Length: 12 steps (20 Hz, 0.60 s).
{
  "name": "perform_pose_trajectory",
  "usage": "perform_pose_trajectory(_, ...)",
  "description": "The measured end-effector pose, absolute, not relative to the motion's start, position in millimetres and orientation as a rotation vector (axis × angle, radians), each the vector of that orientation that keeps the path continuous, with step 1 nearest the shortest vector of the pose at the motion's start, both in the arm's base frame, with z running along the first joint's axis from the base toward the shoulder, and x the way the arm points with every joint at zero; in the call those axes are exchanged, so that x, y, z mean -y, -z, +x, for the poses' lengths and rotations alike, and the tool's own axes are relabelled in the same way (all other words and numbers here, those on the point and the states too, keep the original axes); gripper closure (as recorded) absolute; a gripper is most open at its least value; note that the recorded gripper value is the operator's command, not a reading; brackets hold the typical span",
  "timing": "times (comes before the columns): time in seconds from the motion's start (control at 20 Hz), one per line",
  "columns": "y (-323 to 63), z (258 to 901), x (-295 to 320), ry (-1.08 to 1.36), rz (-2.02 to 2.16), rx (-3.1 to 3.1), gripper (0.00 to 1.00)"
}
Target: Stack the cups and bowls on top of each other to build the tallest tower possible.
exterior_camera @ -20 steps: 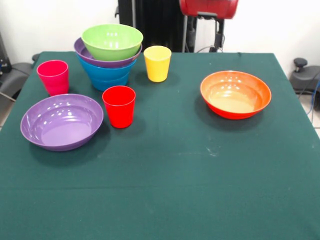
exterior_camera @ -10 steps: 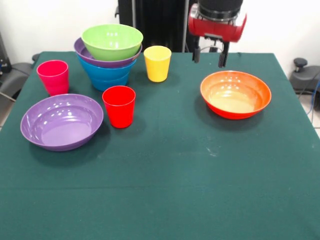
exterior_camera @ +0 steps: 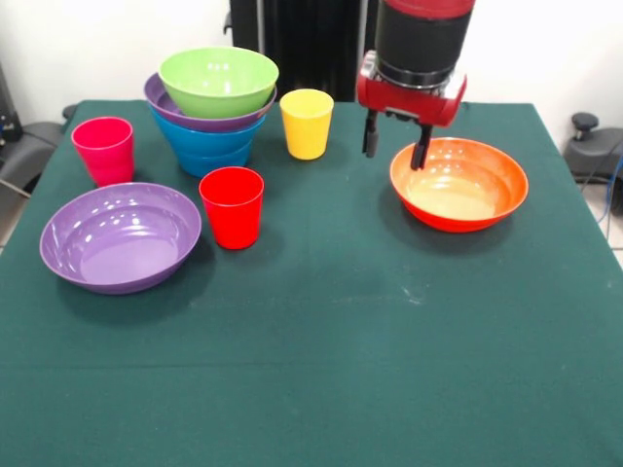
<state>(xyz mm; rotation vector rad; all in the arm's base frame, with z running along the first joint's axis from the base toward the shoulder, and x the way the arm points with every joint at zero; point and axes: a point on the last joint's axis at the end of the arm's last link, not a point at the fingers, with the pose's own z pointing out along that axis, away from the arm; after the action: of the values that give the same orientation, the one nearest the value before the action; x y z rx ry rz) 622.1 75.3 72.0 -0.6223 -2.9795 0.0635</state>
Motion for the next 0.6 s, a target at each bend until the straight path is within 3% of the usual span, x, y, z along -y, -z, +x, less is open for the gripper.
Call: perform_pose_trajectory(0.6,-43,637,-73,-0.062,-0.681,3.001,0.0)
